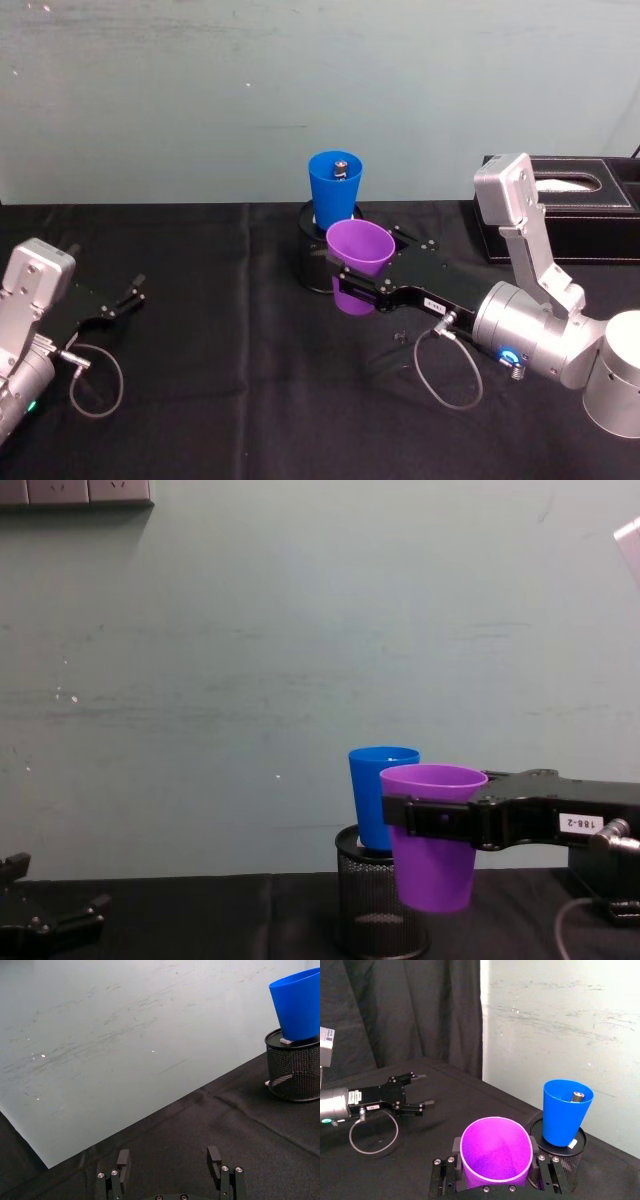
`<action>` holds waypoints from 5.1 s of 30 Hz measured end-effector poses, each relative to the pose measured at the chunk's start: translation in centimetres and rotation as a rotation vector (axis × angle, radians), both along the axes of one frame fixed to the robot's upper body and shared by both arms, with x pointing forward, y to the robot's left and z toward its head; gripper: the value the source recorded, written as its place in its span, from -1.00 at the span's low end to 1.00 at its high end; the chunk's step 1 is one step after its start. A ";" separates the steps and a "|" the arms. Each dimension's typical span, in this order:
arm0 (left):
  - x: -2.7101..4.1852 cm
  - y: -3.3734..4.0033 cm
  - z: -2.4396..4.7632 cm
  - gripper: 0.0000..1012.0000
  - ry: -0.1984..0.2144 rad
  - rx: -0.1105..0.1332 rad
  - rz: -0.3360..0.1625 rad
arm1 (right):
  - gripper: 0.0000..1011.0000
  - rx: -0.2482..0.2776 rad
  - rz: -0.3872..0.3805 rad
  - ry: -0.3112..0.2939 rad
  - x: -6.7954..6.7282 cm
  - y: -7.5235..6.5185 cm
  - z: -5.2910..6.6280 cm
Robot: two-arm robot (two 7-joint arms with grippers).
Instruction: Pick up one cup with a gripper and tap it against the other cup.
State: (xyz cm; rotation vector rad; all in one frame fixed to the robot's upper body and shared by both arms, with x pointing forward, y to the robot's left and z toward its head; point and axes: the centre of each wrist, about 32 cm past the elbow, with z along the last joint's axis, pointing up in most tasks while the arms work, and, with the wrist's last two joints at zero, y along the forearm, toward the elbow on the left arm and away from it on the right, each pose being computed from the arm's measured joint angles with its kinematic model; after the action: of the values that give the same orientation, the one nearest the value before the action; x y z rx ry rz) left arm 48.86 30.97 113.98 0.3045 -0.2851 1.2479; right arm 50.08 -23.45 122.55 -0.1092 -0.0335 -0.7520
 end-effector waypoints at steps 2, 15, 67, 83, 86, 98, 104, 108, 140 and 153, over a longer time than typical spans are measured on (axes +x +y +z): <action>0.00 0.00 0.00 0.98 0.000 0.000 0.000 | 0.45 0.000 0.000 0.000 0.0 0.0 0.0; 0.00 0.00 0.00 0.98 0.000 0.000 0.000 | 0.45 0.000 0.001 0.000 0.0 0.0 0.0; 0.00 0.00 0.00 0.98 0.000 0.000 0.000 | 0.45 0.000 0.001 0.000 0.0 0.0 0.0; 0.00 0.00 0.00 0.98 0.000 0.000 0.000 | 0.45 0.000 0.001 0.000 0.0 0.0 0.0; 0.00 0.00 0.00 0.98 0.000 0.000 0.000 | 0.45 0.000 0.001 0.000 0.0 0.0 0.0; 0.00 0.00 0.00 0.98 0.000 0.000 0.000 | 0.45 0.000 0.001 0.000 0.0 0.0 0.0; 0.00 0.00 0.00 0.98 0.000 0.000 0.000 | 0.45 0.000 0.001 0.000 0.0 0.0 0.0; 0.00 0.00 0.00 0.98 0.000 0.000 0.000 | 0.45 0.000 0.001 0.000 0.0 0.0 0.0; 0.00 0.00 0.00 0.98 0.000 0.000 0.000 | 0.45 -0.010 -0.015 0.008 0.9 0.0 -0.5; 0.00 0.00 0.00 0.98 0.000 0.000 0.000 | 0.45 -0.002 -0.042 -0.013 3.5 0.7 -0.8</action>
State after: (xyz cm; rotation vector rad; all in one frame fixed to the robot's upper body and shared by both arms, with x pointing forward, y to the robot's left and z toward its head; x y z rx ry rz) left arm 48.86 30.97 113.98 0.3045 -0.2850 1.2479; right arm 53.59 -22.76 121.80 -0.1070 -0.0442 -0.7942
